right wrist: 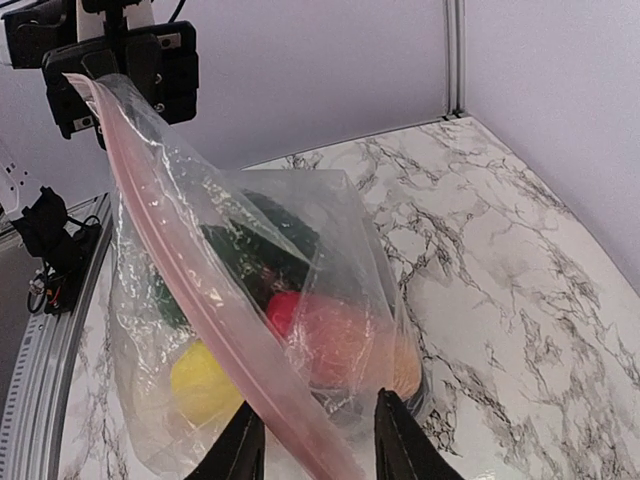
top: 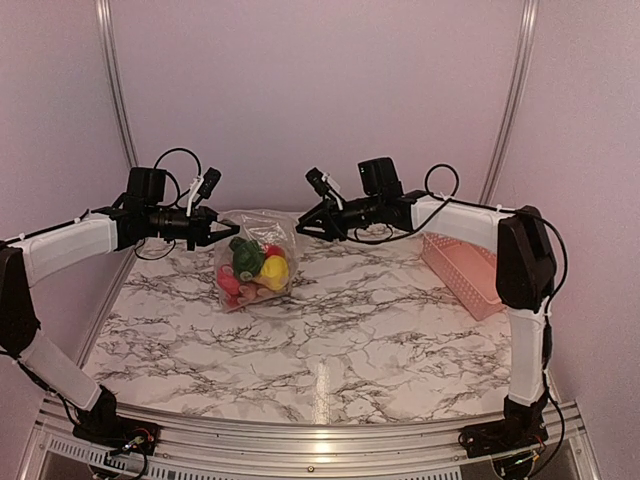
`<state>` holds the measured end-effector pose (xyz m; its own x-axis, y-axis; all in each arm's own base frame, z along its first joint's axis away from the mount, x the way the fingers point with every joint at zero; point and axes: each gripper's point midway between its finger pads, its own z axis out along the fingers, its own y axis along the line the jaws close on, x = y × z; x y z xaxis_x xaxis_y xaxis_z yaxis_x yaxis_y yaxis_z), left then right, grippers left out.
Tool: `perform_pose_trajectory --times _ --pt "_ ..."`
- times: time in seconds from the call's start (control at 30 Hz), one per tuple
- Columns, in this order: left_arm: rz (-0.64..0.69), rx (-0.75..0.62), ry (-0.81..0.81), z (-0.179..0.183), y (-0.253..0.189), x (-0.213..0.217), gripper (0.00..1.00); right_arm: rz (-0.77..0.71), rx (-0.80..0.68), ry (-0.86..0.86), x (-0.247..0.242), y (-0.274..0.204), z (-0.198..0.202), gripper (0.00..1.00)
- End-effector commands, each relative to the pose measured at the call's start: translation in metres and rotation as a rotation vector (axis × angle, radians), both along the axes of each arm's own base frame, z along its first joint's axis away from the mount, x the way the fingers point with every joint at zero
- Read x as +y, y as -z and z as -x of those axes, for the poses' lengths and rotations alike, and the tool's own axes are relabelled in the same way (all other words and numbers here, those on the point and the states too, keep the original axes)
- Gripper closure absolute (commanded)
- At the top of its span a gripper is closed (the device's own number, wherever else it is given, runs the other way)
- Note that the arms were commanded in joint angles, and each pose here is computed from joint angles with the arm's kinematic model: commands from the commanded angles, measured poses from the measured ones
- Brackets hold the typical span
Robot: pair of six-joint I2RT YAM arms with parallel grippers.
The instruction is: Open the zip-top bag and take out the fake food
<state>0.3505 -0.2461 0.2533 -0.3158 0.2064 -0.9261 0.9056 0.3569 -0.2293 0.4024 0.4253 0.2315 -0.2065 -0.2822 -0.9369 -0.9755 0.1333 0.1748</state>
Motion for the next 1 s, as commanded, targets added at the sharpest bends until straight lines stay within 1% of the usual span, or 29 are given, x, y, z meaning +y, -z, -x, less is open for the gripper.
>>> perform_pose_trajectory --times 0.0,0.07,0.2,0.3,0.43,0.47,0.5,0.57,0.63,0.7,0.77,0.83,0.87,0.9,0.97 --pt "0.017 -0.035 0.023 0.007 -0.014 0.0 1.0 0.018 -0.03 0.012 0.009 0.003 -0.004 0.67" --pt "0.017 -0.035 0.023 0.007 -0.013 0.0 1.0 0.026 -0.037 0.021 0.009 0.004 -0.005 0.76" --pt "0.007 -0.04 0.011 0.005 -0.011 0.001 1.0 0.026 -0.067 0.06 0.008 -0.011 -0.009 0.99" --pt "-0.01 -0.05 -0.022 0.001 -0.01 0.005 0.97 0.03 -0.086 0.106 0.002 -0.03 -0.012 1.0" --pt "-0.037 -0.069 -0.098 -0.008 -0.017 0.014 0.86 0.062 -0.108 0.133 -0.005 -0.052 0.002 1.0" --pt "-0.051 -0.078 -0.119 -0.01 -0.022 0.017 0.82 0.081 -0.116 0.144 -0.006 -0.056 0.005 1.0" --pt "-0.071 -0.088 -0.147 -0.014 -0.025 0.022 0.74 0.111 -0.103 0.148 -0.008 -0.055 0.01 1.0" --pt "-0.106 -0.12 -0.178 -0.014 -0.035 0.028 0.66 0.148 -0.082 0.149 -0.008 -0.057 0.018 1.0" --pt "-0.141 -0.158 -0.213 -0.012 -0.046 0.036 0.6 0.19 -0.054 0.155 -0.006 -0.055 0.026 1.0" --pt "-0.161 -0.189 -0.249 -0.009 -0.057 0.043 0.56 0.241 -0.042 0.168 -0.002 -0.053 0.033 1.0" --pt "-0.15 -0.227 -0.27 0.0 -0.072 0.048 0.49 0.274 -0.034 0.172 0.002 -0.054 0.041 1.0" --pt "-0.126 -0.253 -0.268 0.01 -0.085 0.046 0.27 0.299 -0.02 0.173 0.006 -0.055 0.048 1.0" --pt "-0.124 -0.271 -0.261 0.016 -0.091 0.043 0.19 0.307 -0.016 0.175 0.008 -0.057 0.052 1.0" --pt "-0.139 -0.292 -0.252 0.022 -0.095 0.039 0.15 0.308 -0.013 0.18 0.008 -0.062 0.054 1.0" --pt "-0.174 -0.316 -0.231 0.03 -0.1 0.032 0.13 0.318 0.005 0.181 0.008 -0.065 0.058 1.0"
